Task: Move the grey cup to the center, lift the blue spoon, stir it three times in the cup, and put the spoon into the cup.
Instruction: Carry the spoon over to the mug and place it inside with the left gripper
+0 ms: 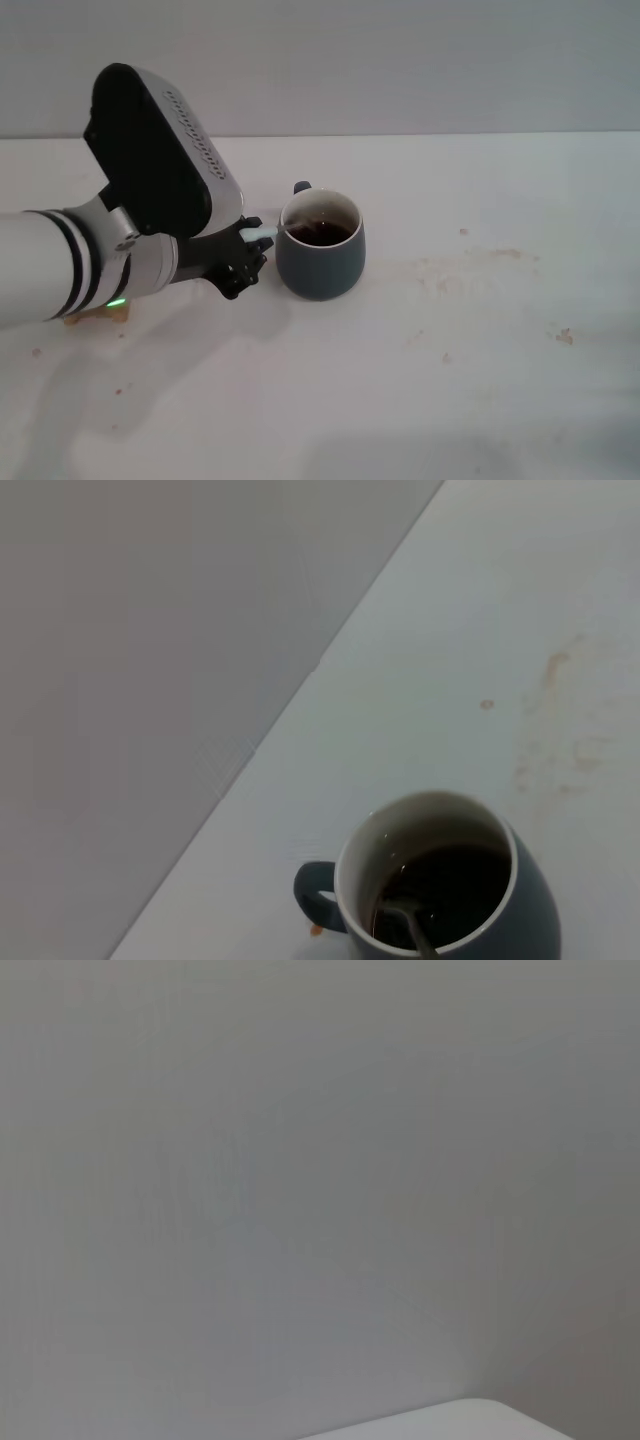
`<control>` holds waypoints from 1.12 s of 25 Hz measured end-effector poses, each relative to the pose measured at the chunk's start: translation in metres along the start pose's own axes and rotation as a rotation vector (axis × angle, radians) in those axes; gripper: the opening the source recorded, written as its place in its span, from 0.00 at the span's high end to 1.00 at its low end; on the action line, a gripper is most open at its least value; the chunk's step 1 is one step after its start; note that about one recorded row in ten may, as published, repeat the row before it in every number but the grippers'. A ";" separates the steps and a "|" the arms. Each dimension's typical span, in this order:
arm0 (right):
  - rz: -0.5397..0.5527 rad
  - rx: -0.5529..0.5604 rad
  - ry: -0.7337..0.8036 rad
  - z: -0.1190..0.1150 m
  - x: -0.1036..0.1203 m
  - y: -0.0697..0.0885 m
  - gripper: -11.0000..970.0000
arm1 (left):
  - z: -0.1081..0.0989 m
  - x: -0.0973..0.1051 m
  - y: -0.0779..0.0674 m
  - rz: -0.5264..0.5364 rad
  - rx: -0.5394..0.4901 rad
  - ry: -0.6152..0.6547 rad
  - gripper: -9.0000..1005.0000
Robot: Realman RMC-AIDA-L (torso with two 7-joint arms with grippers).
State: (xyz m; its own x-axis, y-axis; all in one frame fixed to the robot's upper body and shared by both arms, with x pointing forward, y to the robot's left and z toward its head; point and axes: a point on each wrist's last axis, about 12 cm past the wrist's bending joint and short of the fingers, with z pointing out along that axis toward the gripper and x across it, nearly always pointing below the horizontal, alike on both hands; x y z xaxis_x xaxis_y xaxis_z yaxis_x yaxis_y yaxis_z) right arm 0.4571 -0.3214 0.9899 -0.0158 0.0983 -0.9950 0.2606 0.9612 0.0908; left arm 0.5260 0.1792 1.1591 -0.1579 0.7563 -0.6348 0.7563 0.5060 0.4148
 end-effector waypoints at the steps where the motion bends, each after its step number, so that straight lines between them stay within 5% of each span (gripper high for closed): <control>1: 0.000 0.000 0.000 0.000 0.000 0.000 0.99 | 0.000 0.000 0.000 0.000 0.000 0.000 0.75; 11: 0.000 -0.002 -0.002 0.001 0.000 0.001 0.99 | 0.016 -0.011 0.003 0.039 0.023 0.000 0.75; 21: -0.005 -0.009 -0.002 0.004 -0.001 0.002 0.99 | 0.021 -0.025 -0.013 0.093 0.071 -0.026 0.75; 28: -0.006 -0.013 -0.002 0.006 -0.002 0.003 0.99 | 0.018 -0.020 -0.013 0.082 0.065 -0.013 0.74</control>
State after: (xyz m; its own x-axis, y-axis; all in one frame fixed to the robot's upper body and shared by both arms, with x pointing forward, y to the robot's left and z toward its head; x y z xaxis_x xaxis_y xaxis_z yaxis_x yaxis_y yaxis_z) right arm 0.4641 -0.3206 0.9917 -0.0157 0.0917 -0.9957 0.2481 0.9650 0.0849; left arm 0.5308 0.1504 1.1546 -0.0865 0.7885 -0.6090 0.8059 0.4147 0.4225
